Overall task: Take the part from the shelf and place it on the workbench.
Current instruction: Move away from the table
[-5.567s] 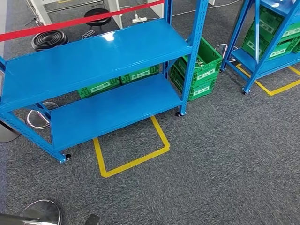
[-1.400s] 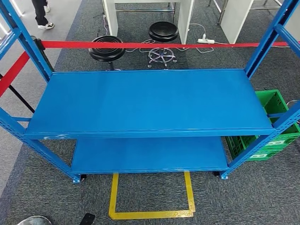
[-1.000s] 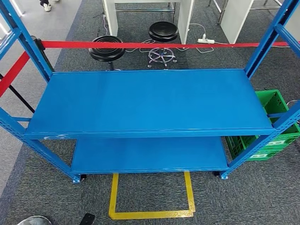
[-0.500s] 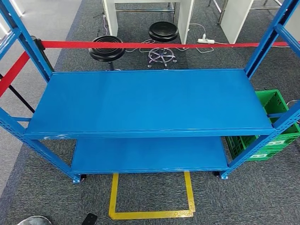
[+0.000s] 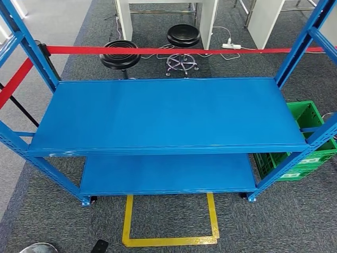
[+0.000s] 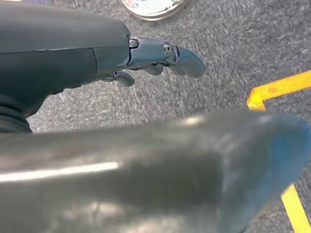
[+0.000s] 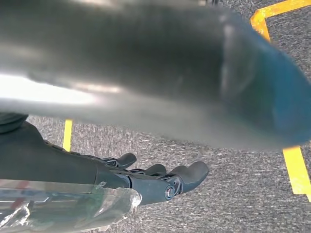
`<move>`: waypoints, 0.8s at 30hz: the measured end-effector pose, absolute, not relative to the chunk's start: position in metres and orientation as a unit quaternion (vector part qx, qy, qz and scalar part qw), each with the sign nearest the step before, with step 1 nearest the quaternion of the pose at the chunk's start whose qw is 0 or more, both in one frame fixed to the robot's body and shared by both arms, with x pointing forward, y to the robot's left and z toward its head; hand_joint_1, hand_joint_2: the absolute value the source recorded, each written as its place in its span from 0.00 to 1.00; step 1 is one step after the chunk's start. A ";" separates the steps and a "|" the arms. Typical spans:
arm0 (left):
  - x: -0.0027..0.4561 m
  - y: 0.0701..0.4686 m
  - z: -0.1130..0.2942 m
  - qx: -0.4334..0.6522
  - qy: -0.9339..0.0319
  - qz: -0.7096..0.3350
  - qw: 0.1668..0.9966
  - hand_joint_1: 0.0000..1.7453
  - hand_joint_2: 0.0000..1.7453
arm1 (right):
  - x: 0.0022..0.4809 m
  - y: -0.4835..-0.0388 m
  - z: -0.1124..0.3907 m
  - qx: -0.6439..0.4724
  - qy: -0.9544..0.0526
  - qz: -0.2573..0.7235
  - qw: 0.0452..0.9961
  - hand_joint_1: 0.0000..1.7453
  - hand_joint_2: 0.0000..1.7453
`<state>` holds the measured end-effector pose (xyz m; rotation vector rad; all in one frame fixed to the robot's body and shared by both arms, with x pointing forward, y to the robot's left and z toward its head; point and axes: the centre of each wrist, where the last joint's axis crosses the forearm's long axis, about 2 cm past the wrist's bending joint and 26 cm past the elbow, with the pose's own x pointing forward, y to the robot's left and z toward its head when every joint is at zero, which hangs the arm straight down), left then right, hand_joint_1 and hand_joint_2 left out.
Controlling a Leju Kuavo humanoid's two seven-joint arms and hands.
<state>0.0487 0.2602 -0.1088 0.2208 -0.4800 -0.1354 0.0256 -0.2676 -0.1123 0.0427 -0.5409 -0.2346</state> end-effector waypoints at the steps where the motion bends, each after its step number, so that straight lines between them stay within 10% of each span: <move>1: 0.049 0.260 -0.109 0.107 -0.237 -0.065 0.963 0.00 0.00 | 0.026 -0.268 -0.112 0.021 -0.268 -0.115 0.956 0.00 0.00; 13: 0.048 0.262 -0.109 0.114 -0.274 0.040 0.954 0.00 0.00 | 0.027 -0.268 -0.112 0.017 -0.312 -0.167 0.935 0.00 0.00; 17: 0.052 0.268 -0.109 0.123 -0.294 0.087 0.944 0.00 0.00 | 0.030 -0.271 -0.112 0.016 -0.342 -0.191 0.920 0.00 1.00; 20: 0.055 0.274 -0.108 0.130 -0.311 0.111 0.935 0.00 0.75 | 0.033 -0.276 -0.111 0.010 -0.366 -0.196 0.910 0.00 1.00; 21: 0.056 0.276 -0.108 0.132 -0.315 0.114 0.933 0.00 0.75 | 0.034 -0.277 -0.111 0.007 -0.369 -0.194 0.909 0.00 1.00; 24: 0.058 0.283 -0.108 0.134 -0.319 0.109 0.932 0.00 0.00 | 0.035 -0.283 -0.111 -0.003 -0.369 -0.187 0.911 0.00 0.25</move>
